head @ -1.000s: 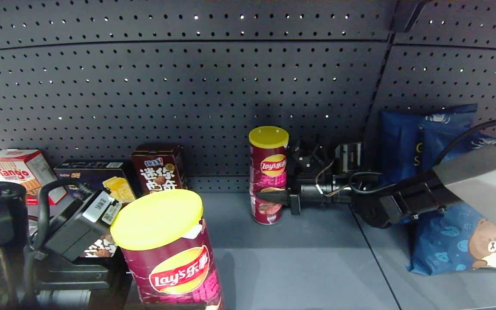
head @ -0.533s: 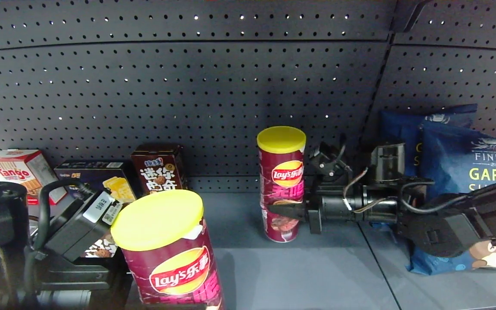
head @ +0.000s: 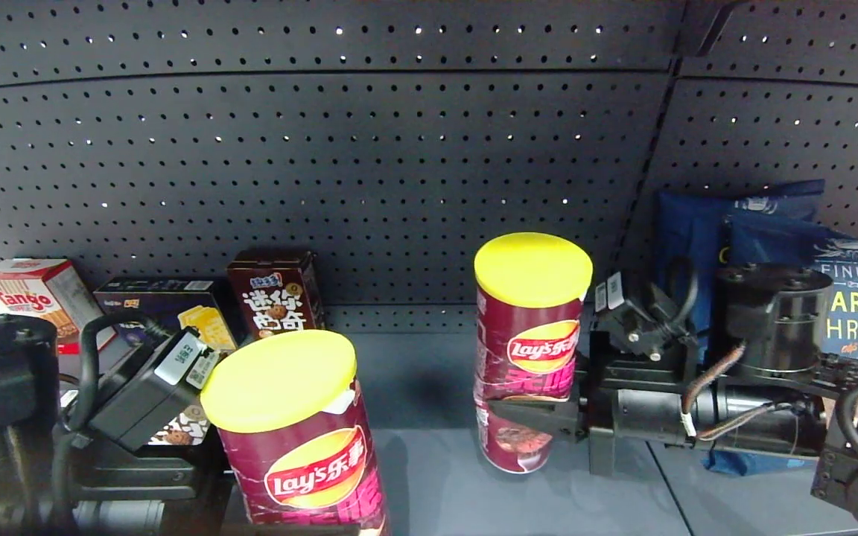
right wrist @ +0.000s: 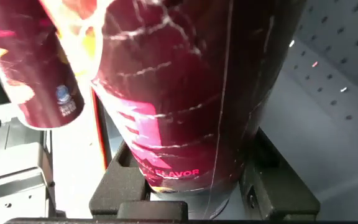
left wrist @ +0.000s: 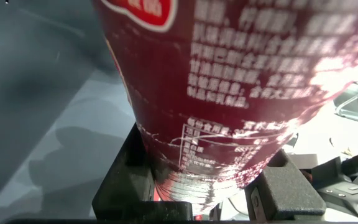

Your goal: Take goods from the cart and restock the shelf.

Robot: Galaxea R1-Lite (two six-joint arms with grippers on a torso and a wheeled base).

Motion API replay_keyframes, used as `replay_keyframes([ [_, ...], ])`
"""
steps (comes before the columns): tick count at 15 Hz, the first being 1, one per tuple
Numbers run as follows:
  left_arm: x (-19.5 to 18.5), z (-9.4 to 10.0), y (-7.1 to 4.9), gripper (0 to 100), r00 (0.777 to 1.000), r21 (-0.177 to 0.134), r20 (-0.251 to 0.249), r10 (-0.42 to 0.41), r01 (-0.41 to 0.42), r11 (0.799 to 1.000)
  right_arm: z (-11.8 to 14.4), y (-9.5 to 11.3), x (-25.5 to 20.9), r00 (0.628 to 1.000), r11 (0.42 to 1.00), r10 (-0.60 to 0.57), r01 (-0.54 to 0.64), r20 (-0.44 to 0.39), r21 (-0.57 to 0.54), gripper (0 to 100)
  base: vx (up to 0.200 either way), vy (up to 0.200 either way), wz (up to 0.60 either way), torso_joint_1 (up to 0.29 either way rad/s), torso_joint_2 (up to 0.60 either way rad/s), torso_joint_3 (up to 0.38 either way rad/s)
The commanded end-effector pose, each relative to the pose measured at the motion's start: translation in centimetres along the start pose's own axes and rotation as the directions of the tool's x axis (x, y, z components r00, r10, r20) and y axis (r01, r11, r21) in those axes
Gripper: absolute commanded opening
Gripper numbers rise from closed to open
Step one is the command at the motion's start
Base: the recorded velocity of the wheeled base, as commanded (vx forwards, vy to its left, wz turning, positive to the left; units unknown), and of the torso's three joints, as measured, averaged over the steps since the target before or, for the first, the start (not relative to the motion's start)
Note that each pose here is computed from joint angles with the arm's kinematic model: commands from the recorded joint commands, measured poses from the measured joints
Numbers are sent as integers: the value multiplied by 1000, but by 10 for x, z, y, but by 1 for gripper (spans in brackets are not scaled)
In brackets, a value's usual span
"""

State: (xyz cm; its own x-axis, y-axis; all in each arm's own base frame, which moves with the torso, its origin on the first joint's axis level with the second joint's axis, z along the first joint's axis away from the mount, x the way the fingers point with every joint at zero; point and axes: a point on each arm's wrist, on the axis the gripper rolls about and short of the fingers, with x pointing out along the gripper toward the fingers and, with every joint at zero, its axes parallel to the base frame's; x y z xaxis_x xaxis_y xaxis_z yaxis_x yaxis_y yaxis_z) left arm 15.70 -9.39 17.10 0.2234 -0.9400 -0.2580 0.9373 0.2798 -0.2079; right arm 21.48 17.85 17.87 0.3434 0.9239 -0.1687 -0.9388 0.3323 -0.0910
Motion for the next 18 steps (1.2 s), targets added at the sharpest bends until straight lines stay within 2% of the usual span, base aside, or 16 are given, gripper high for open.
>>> replay_keyframes([
  [1, 0, 0, 0, 0, 1000, -3, -2, 0, 0, 1000, -3, 10, -15, 1000, 1000, -11, 11, 15, -10, 0, 0, 0, 0, 0, 0, 0],
  [8, 4, -2, 5, 0, 1000, -16, -14, -1, 1, 1000, -36, 20, -20, 999, 997, -13, 10, 36, 79, 0, 0, 0, 0, 0, 0, 0],
  [18, 9, -3, 11, 0, 1000, -32, -27, 0, -1, 999, -57, 15, -6, 1000, 994, -2, 1, 9, 107, 0, 0, 0, 0, 0, 0, 0],
])
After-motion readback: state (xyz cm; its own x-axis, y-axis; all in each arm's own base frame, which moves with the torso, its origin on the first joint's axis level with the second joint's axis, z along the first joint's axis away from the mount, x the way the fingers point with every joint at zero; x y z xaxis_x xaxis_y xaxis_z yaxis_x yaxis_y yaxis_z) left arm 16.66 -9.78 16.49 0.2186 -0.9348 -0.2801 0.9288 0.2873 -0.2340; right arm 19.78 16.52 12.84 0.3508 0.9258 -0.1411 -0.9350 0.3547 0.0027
